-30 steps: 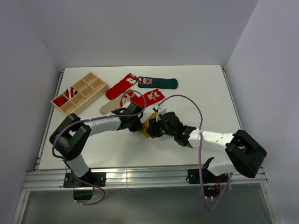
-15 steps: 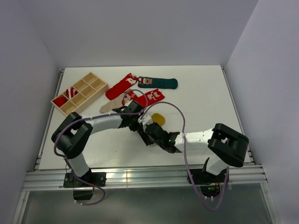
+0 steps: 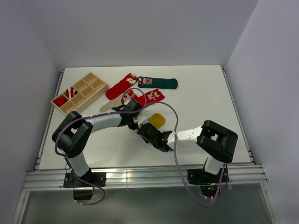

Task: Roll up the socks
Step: Roll the sock at the center of the board.

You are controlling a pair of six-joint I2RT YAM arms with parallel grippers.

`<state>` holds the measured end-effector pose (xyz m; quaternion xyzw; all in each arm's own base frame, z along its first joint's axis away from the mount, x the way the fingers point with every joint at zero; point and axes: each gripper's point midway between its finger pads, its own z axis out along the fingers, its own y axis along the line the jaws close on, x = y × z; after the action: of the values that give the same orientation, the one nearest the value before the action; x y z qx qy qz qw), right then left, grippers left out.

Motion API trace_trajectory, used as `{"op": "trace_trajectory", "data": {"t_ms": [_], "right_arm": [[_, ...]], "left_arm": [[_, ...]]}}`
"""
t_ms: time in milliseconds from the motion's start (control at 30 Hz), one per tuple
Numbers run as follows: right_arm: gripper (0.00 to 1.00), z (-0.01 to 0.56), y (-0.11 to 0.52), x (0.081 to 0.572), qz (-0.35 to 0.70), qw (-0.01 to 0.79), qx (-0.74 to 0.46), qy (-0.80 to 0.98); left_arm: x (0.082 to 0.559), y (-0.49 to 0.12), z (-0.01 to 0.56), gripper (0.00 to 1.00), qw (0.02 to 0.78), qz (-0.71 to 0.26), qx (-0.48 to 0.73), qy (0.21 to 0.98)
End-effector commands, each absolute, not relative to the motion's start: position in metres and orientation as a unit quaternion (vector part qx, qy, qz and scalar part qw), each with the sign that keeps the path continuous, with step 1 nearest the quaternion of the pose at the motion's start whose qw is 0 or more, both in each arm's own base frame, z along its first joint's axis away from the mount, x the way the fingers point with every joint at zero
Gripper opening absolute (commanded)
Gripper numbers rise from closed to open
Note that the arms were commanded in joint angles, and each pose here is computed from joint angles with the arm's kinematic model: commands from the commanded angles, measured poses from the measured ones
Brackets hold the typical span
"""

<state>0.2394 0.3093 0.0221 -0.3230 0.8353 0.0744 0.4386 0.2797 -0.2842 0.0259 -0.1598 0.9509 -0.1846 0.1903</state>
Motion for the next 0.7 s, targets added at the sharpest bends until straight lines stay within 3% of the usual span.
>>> {"op": "trace_trajectory", "data": {"t_ms": [0, 100, 200, 233, 300, 333, 667], "right_arm": [[0.14, -0.006, 0.308, 0.221, 0.081, 0.38, -0.338, 0.857], [0.0, -0.009, 0.304, 0.216, 0.108, 0.362, -0.323, 0.868], [0.0, -0.005, 0.299, 0.215, 0.141, 0.337, -0.305, 0.88], [0.0, -0.002, 0.304, 0.208, 0.17, 0.321, -0.306, 0.88], [0.0, 0.001, 0.299, 0.211, 0.192, 0.302, -0.289, 0.888], [0.0, 0.001, 0.299, 0.21, 0.206, 0.292, -0.279, 0.891], [0.0, 0.012, 0.301, 0.205, 0.366, 0.187, -0.204, 0.888]], "left_arm": [[0.267, -0.288, 0.023, 0.03, 0.166, -0.186, -0.135, 0.959], [0.272, -0.285, 0.029, 0.17, 0.18, -0.189, -0.14, 0.955], [0.277, -0.28, 0.036, 0.28, 0.193, -0.189, -0.145, 0.952], [0.279, -0.279, 0.039, 0.39, 0.2, -0.191, -0.148, 0.95], [0.282, -0.277, 0.044, 0.46, 0.208, -0.198, -0.157, 0.945], [0.283, -0.275, 0.046, 0.55, 0.213, -0.199, -0.161, 0.943], [0.289, -0.25, 0.077, 0.71, 0.273, -0.243, -0.24, 0.899]]}}
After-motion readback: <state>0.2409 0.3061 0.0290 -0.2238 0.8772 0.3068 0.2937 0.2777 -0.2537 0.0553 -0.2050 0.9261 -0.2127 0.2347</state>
